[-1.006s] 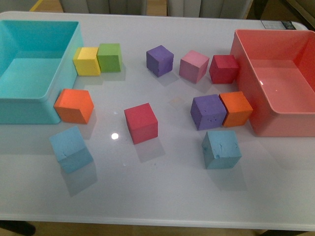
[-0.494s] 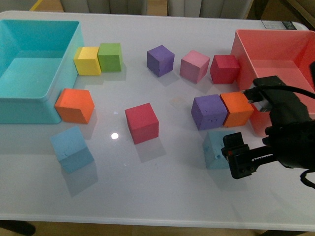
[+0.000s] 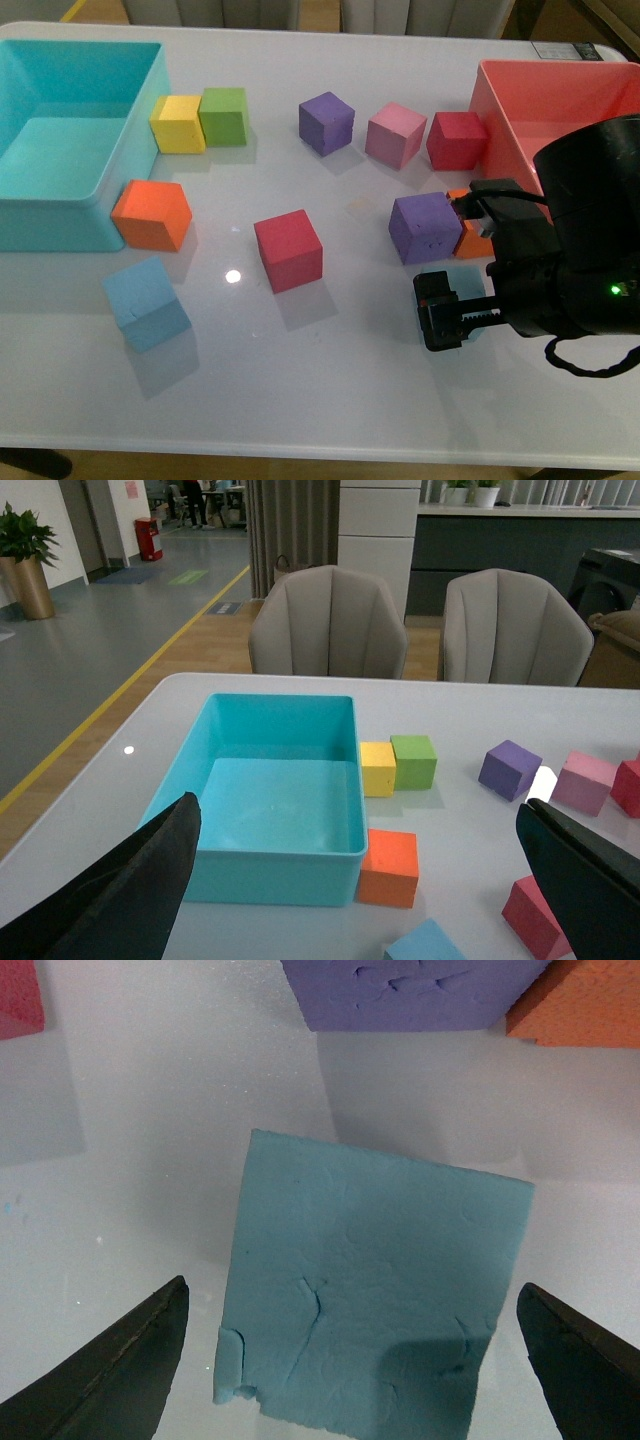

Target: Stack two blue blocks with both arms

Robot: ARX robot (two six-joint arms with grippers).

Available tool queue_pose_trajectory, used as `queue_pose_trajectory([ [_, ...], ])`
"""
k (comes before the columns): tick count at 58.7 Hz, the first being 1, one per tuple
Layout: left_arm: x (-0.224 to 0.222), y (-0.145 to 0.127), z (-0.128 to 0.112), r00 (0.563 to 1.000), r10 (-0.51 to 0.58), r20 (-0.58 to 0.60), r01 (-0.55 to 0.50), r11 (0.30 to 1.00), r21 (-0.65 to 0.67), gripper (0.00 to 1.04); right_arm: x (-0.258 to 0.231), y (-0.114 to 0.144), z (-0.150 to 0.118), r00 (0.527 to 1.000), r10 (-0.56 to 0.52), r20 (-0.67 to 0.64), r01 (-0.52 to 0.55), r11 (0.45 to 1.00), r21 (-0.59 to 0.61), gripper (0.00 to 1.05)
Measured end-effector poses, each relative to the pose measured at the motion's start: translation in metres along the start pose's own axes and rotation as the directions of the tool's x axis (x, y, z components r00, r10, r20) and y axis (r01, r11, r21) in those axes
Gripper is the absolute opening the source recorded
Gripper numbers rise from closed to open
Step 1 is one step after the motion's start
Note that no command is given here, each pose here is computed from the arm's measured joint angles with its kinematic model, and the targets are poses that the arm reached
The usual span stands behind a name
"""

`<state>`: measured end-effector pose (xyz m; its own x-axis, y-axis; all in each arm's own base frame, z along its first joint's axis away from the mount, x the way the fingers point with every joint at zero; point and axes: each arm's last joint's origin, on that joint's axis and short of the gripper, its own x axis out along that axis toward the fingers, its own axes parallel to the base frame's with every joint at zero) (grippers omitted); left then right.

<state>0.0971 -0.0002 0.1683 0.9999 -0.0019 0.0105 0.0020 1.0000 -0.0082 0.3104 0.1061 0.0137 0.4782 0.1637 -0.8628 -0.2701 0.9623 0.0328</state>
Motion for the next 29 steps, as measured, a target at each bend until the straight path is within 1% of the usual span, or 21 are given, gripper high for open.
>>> queue_pose_trajectory([
  [2, 0.0, 0.0, 0.0, 1.0, 0.0, 0.0, 0.0, 1.0, 0.0, 0.96, 0.001, 0.0, 0.0, 1.0, -0.004, -0.002, 0.004, 1.0, 0.0, 0.91],
  [9, 0.0, 0.0, 0.0, 1.0, 0.0, 0.0, 0.0, 1.0, 0.0, 0.96, 0.004, 0.0, 0.0, 1.0, -0.014, -0.01, 0.014, 1.0, -0.001, 0.72],
  [11, 0.0, 0.0, 0.0, 1.0, 0.0, 0.0, 0.0, 1.0, 0.0, 0.96, 0.004, 0.0, 0.001, 1.0, -0.015, -0.01, 0.015, 1.0, -0.001, 0.68],
  [16, 0.0, 0.0, 0.0, 1.0, 0.0, 0.0, 0.0, 1.0, 0.0, 0.96, 0.003, 0.0, 0.001, 1.0, -0.012, -0.01, 0.012, 1.0, -0.001, 0.55],
  [24, 0.0, 0.0, 0.0, 1.0, 0.0, 0.0, 0.0, 1.0, 0.0, 0.96, -0.015, 0.001, 0.001, 0.999, 0.031, 0.014, -0.031, 1.0, 0.002, 0.45],
  [29, 0.0, 0.0, 0.0, 1.0, 0.0, 0.0, 0.0, 1.0, 0.0, 0.96, -0.039, 0.002, 0.013, 0.995, 0.077, 0.071, -0.078, 0.997, 0.005, 0.41],
])
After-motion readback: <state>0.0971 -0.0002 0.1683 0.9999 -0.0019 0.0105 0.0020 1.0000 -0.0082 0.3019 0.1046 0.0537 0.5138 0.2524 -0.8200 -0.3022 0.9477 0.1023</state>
